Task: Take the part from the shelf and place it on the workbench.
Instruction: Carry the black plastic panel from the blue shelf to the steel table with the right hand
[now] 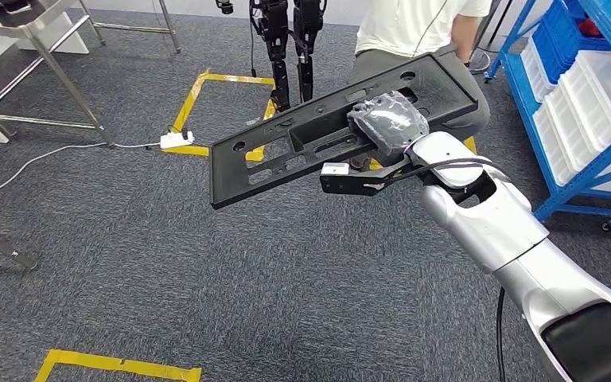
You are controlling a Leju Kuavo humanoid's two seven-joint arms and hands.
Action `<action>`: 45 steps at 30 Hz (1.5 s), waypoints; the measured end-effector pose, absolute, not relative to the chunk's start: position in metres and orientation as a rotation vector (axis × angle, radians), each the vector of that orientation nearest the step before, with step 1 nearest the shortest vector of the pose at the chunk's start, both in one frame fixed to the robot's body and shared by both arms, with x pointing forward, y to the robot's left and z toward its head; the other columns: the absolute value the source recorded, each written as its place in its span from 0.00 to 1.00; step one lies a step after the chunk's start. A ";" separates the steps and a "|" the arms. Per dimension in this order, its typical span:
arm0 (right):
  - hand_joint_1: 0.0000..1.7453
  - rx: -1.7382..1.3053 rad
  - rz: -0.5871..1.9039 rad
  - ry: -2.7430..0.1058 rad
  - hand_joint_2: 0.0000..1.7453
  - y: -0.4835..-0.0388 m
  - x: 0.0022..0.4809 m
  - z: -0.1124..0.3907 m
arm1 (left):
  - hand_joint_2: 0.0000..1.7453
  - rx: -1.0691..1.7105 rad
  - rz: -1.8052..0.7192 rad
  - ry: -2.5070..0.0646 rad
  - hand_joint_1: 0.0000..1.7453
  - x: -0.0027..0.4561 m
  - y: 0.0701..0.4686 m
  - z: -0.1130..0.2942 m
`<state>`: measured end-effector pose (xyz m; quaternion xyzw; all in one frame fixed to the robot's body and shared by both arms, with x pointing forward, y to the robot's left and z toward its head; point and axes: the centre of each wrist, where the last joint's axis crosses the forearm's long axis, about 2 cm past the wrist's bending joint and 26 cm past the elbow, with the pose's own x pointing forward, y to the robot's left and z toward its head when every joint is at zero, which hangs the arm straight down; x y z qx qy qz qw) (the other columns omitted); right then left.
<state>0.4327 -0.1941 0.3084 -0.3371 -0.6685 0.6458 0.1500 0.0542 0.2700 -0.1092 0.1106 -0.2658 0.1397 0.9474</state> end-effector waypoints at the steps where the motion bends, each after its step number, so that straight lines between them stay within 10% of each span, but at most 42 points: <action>1: 1.00 -0.971 1.854 -1.918 1.00 -0.195 0.433 0.309 | 1.00 0.225 0.285 -0.541 0.00 0.054 0.270 -0.109; 45: 1.00 -1.138 1.740 -1.858 1.00 -0.253 0.433 0.320 | 1.00 0.207 0.250 -0.548 0.00 0.052 0.275 -0.110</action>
